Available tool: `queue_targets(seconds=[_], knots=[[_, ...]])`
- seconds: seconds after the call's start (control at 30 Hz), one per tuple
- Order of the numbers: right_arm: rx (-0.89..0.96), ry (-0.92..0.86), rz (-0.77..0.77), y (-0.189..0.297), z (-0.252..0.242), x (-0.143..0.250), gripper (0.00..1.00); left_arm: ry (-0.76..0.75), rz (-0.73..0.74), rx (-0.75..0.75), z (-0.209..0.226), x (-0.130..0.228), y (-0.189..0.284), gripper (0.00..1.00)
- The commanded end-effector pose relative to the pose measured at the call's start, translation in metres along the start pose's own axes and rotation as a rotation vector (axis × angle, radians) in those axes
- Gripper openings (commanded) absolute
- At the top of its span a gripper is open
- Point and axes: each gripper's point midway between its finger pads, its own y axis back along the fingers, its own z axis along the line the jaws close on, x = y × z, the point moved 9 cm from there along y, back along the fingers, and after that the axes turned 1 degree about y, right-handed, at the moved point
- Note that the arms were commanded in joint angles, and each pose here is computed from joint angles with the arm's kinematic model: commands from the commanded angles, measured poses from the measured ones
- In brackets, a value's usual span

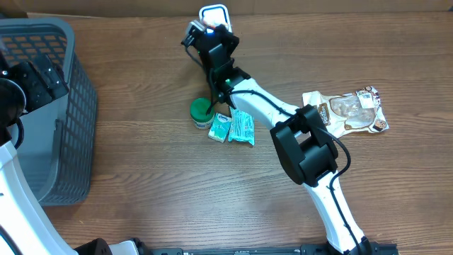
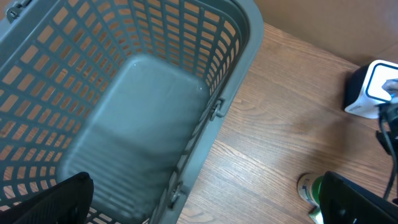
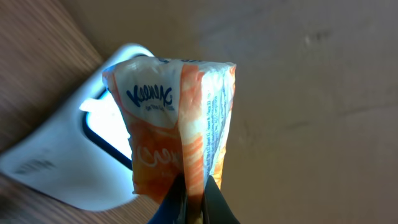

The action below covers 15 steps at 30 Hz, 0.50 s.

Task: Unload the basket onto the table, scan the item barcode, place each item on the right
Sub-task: 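Lift the orange Kleenex pack and hold it before the scanner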

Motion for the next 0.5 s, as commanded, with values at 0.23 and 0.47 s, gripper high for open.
queue_targets(seconds=[0.23, 0.47], knots=[[0.027, -0.034, 0.006, -0.005, -0.008, 0.003, 0.04, -0.012, -0.007, -0.008, 0.001, -0.002, 0.0, 1.0], [0.099, -0.157, 0.052, 0.008, -0.024, -0.004, 0.04, -0.012, -0.007, -0.008, 0.001, -0.002, 0.0, 1.0]])
